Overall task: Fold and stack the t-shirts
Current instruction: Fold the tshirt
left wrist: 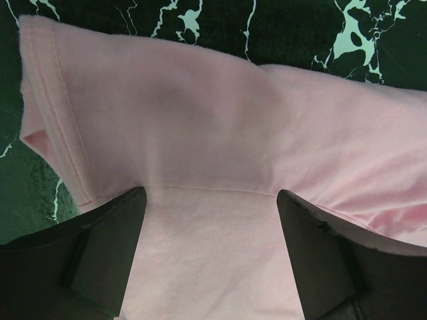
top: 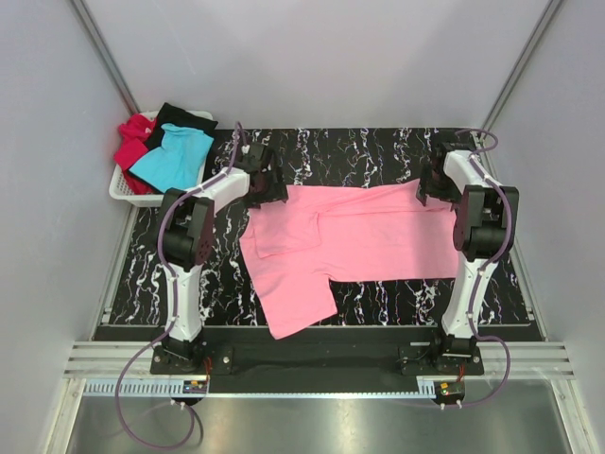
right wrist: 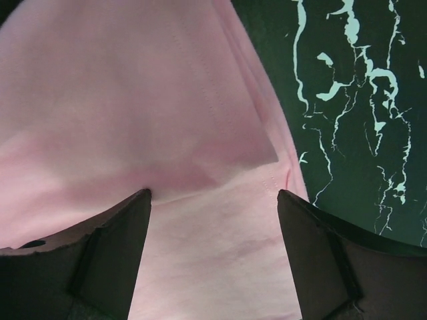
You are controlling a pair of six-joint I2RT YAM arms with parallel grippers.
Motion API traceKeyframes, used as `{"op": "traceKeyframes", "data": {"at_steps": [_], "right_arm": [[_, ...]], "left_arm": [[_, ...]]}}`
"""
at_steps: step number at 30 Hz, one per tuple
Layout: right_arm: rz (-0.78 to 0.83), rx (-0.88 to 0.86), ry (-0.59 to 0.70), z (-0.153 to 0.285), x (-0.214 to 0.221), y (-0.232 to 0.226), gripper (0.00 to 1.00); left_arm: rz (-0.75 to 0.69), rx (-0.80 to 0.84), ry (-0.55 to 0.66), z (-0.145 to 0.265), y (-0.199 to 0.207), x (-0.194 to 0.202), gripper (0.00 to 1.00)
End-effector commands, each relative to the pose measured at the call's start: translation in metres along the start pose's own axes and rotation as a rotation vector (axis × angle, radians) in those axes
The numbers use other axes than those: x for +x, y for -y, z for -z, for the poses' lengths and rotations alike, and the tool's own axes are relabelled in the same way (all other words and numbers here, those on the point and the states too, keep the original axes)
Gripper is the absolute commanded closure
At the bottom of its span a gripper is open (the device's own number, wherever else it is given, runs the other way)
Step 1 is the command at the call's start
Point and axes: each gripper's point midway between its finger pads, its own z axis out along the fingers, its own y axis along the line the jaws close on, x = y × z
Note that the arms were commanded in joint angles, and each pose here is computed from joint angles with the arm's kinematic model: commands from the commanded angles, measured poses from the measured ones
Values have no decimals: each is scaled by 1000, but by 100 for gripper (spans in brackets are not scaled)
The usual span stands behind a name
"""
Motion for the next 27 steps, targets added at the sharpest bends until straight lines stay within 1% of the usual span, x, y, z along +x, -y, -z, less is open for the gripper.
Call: {"op": "traceKeyframes", "data": {"at_steps": [1,9,12,15,16,20,22,23,26,27], "right_arm": [[-20,66,42,-2,-17,13,17],[-48,96,53,-14,-26,27,27],[-52,102,58,-18,-28,31,33],[-58,112,69,-17,-31,34,49],[-62,112,75,-16,-32,35,55],[-83,112,102,-12,-38,39,73],[-94,102,103,-14,-38,40,74],[-98,93,107,-15,-40,40,66],[-131,45,104,-16,-40,35,56],[-153,6,96,-18,-38,30,51]], "left_arm": [[17,-16,21,-2,-6,-8,15],[32,-6,5,-6,-7,-6,13],[46,-2,-12,-10,-7,-2,13],[65,-11,-26,-15,-11,2,14],[66,-13,-30,-16,-12,3,14],[72,-17,-35,-17,-13,5,14],[73,-18,-34,-17,-14,5,14],[73,-17,-33,-17,-14,4,14],[75,-16,-34,-16,-14,4,14],[78,-16,-30,-16,-14,3,14]]}}
